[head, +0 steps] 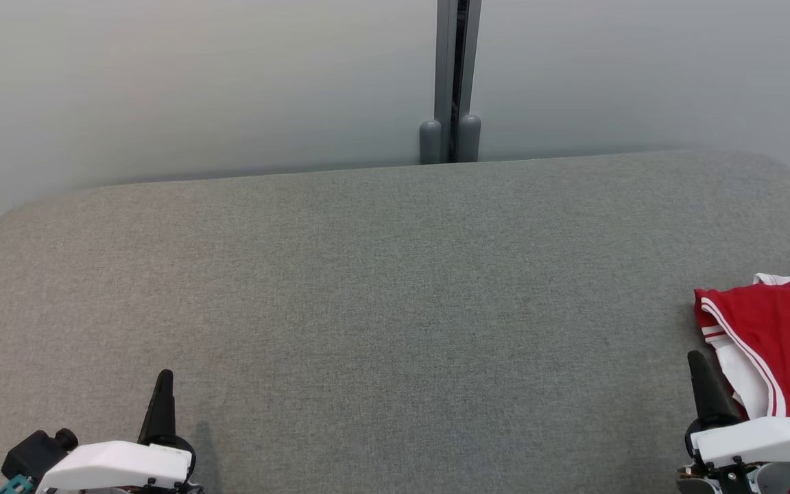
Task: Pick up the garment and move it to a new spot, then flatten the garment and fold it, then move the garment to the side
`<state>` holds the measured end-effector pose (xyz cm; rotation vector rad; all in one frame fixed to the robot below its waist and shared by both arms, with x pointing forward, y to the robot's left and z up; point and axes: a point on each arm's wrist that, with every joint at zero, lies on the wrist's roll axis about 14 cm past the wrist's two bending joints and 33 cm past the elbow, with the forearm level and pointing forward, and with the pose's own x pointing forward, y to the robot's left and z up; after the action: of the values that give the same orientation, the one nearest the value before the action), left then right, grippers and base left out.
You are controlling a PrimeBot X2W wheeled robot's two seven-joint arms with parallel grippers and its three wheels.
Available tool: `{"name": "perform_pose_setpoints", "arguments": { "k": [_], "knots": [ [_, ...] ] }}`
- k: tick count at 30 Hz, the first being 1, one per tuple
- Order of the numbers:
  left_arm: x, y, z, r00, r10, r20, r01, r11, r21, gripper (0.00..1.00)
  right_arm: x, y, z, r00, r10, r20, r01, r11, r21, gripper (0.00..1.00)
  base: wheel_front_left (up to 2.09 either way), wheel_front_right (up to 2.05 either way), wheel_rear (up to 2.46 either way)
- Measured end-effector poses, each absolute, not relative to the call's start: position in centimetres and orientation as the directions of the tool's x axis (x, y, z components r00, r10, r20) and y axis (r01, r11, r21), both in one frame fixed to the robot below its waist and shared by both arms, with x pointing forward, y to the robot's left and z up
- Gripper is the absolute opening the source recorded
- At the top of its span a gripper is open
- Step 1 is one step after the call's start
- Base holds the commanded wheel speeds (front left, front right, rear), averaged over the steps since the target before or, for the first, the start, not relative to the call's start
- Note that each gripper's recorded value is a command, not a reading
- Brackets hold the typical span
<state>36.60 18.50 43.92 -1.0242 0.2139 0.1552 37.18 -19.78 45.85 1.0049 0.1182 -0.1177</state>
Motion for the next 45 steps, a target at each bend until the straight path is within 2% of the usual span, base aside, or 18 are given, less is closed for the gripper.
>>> {"name": "perform_pose_setpoints", "arguments": {
  "k": [23, 45],
  "knots": [
    [37.6, 18.9, 46.2, 0.985, 0.009, -0.173, -0.168, 0.307, -0.937, 0.0, 37.8, -19.9, 47.3, 0.993, -0.032, -0.115, 0.119, 0.323, 0.939, 0.0, 0.0, 0.0, 0.0],
    [38.3, 19.3, 48.3, 0.996, -0.002, -0.094, -0.093, 0.143, -0.985, 0.0, 38.3, -19.9, 48.9, 0.998, -0.015, -0.064, 0.065, 0.15, 0.987, 0.0, 0.0, 0.0, 0.0]
  ]
}}
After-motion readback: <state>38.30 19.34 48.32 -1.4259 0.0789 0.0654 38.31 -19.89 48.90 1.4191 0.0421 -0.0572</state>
